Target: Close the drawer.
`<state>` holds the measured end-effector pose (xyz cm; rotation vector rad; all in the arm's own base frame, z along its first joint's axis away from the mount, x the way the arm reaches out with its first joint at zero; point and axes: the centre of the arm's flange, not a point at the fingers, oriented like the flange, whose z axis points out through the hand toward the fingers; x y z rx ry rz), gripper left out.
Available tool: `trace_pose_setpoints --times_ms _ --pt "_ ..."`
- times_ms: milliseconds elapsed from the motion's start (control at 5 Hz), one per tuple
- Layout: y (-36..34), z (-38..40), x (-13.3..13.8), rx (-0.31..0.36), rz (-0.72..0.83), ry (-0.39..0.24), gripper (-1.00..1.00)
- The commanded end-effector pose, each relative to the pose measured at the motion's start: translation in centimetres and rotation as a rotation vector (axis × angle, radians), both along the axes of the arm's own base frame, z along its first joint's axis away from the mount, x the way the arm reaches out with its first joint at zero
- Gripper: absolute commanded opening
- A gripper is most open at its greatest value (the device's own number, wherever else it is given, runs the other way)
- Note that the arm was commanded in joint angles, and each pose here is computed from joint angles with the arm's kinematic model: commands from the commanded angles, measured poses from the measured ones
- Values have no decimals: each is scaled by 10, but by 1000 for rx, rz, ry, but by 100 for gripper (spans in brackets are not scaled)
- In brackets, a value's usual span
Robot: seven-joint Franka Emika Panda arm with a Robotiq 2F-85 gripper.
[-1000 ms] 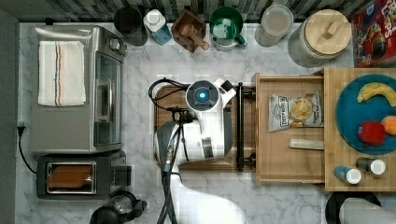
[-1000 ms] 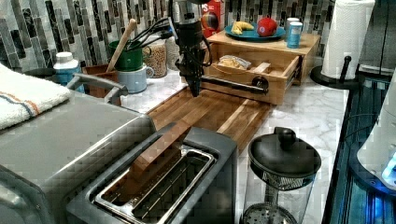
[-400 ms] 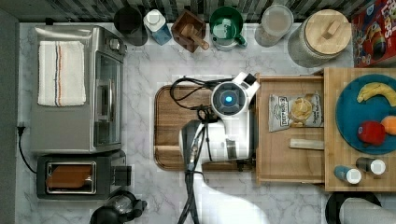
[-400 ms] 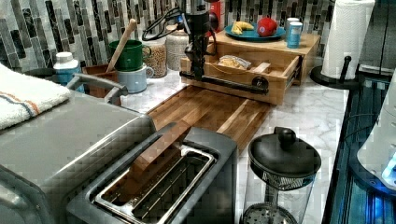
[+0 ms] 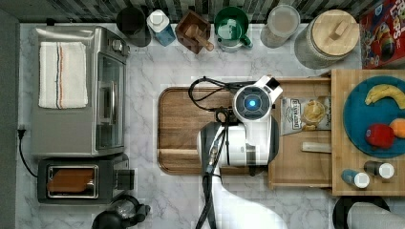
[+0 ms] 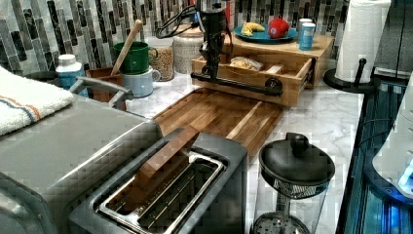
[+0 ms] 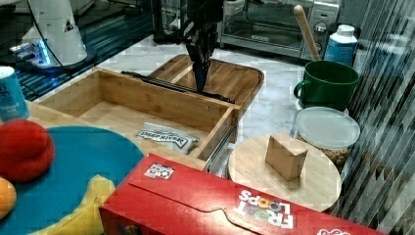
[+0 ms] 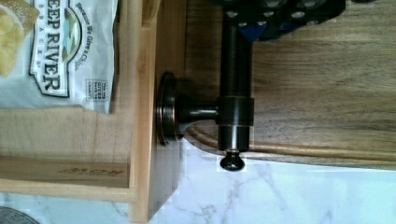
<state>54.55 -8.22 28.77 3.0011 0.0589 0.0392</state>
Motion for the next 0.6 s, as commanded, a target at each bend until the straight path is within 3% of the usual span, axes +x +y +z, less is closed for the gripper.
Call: trace_pose_setpoints --times_ms 200,600 --pt "-84 -11 -17 -23 85 47 -100" --pt "-136 -26 -41 9 58 37 -100"
